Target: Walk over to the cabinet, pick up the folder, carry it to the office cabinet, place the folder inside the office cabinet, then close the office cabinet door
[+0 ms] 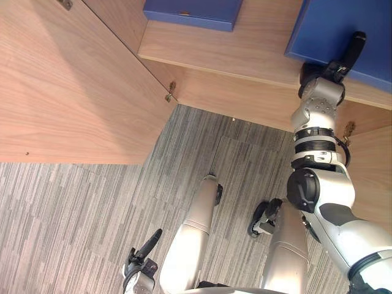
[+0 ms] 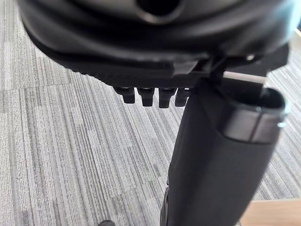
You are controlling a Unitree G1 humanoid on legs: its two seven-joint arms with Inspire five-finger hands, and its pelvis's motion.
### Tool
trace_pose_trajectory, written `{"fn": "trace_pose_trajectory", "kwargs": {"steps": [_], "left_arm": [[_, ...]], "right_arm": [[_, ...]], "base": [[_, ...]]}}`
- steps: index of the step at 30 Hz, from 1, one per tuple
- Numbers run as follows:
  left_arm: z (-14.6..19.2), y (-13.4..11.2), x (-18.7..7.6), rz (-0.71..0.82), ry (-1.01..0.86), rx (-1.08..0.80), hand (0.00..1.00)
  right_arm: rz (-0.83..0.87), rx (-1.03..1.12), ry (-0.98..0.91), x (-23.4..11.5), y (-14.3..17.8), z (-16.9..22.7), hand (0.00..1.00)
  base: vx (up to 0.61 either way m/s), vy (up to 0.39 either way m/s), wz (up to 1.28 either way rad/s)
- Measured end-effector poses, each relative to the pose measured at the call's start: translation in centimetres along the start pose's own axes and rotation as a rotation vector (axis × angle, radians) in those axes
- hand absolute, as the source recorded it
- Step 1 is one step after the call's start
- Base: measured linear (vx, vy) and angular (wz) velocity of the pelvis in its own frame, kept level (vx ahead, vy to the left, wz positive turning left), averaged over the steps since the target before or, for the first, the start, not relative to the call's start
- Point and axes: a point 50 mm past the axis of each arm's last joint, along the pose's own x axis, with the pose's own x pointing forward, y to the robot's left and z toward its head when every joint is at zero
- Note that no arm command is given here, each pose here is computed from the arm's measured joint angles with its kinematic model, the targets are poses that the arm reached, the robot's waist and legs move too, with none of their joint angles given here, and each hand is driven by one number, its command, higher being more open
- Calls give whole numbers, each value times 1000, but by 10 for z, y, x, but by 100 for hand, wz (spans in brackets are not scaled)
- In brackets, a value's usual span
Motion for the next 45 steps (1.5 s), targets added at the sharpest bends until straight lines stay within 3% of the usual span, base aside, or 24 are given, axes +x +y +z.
{"fn": "trace_pose_trajectory", "kwargs": {"steps": [7, 8, 17, 22, 31, 40, 45], "left_arm": [[16, -23, -7, -107, -83, 22, 100], [17, -23, -7, -108, -86, 20, 100], [12, -9, -8, -74, -70, -2, 100], [13, -6, -8, -63, -65, -34, 100], [20, 2, -6, -42, -91, -99, 100], [24, 5, -5, -51, -112, -110, 100], [25, 4, -5, -90, -118, -95, 100]], "right_arm": [[28, -59, -29, 5, 15, 14, 0], [30, -68, -30, 6, 16, 14, 100], [72, -197, -6, 5, 29, 3, 100], [138, -383, 52, 1, 31, -18, 100], [288, -865, 147, -2, 19, -49, 100], [490, -1552, 168, 0, 7, -52, 100], [681, -1915, 193, 0, 8, -48, 100]], "base": [[65, -38, 8], [59, -33, 5], [63, -36, 5], [71, -26, 1], [20, -4, 0], [8, -4, 1], [23, -3, -3]]}}
